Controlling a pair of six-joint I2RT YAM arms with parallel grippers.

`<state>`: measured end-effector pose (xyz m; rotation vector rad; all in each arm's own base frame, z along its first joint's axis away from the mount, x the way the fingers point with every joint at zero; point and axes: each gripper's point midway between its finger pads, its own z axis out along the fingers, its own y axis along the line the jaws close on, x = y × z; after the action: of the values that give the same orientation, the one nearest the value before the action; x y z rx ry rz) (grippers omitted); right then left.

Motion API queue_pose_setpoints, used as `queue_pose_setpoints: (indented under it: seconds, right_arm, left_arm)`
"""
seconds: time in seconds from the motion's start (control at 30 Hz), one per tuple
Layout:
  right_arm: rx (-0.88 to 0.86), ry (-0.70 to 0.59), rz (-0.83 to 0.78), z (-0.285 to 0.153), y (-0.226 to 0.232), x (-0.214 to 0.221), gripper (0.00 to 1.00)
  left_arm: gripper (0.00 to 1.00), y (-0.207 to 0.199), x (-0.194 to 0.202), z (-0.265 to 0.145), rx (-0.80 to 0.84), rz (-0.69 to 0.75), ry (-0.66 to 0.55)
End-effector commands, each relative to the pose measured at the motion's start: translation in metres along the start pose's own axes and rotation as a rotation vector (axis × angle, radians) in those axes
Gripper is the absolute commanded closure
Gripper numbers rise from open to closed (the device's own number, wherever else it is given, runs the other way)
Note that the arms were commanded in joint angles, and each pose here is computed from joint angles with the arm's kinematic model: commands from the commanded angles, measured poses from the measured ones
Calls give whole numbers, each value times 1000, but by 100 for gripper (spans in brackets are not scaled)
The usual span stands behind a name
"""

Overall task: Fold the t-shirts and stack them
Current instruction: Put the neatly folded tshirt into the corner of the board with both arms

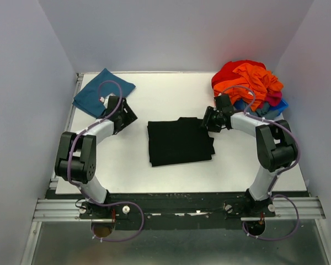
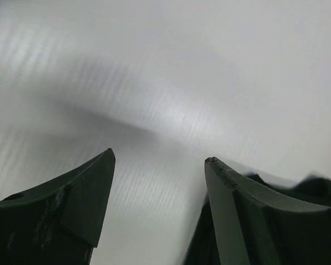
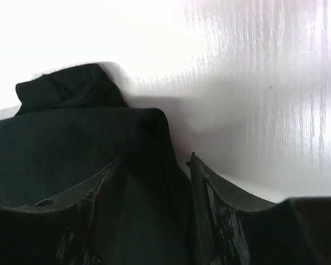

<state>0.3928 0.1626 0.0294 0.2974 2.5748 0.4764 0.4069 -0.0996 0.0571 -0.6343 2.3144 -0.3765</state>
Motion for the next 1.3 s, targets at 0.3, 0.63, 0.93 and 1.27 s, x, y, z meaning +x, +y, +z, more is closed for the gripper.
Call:
queue_pose_setpoints:
  seconds: [0.3, 0.63, 0.93, 1.27]
  right_arm:
    - [-18, -68, 77, -9, -1, -1, 43]
    - [-58, -59, 75, -10, 7, -1, 42]
    - [-78, -44, 74, -9, 12, 0, 42]
    - [-63, -52, 70, -9, 9, -1, 42]
  left_arm:
    - [31, 76, -66, 8, -210, -611, -235]
    - [27, 122, -89, 12, -306, -796, -387]
    - [38, 130, -116, 28, -318, -765, -421]
    - [100, 128, -119, 44, -317, -775, -354]
